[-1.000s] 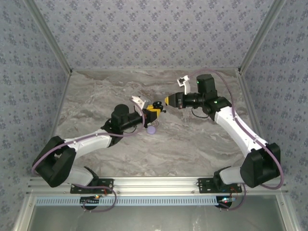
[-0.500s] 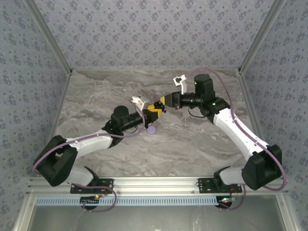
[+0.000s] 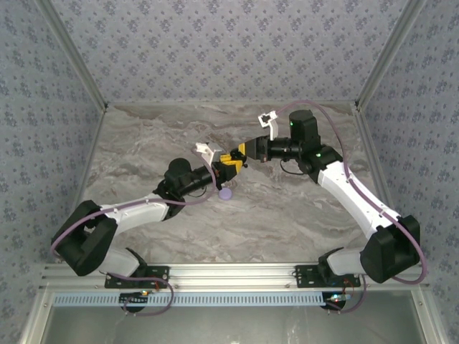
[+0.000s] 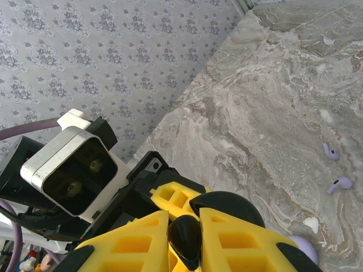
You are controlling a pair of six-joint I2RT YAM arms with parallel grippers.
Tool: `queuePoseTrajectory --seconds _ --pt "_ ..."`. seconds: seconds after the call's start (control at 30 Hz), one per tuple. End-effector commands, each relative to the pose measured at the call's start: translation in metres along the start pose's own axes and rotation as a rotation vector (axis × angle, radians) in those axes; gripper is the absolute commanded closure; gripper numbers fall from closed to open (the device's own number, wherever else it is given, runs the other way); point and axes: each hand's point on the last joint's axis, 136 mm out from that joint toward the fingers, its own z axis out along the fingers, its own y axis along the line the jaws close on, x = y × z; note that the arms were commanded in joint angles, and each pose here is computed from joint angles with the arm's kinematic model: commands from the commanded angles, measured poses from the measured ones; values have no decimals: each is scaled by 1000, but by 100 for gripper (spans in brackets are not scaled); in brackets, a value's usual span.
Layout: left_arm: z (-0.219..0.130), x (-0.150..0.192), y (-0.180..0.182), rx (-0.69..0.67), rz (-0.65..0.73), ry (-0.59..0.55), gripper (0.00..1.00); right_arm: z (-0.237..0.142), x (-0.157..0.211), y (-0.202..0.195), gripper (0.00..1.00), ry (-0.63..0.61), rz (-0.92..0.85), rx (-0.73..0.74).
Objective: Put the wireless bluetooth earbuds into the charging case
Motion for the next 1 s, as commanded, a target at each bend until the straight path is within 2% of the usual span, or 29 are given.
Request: queuePoseTrajectory --seconds 0.0,0.97 --pt "2 -13 -12 50 13 -52 87 -2 -11 10 81 -28 -33 -10" --pt "2 -23 -17 62 -24 -71 88 0 -4 0 81 -7 -38 31"
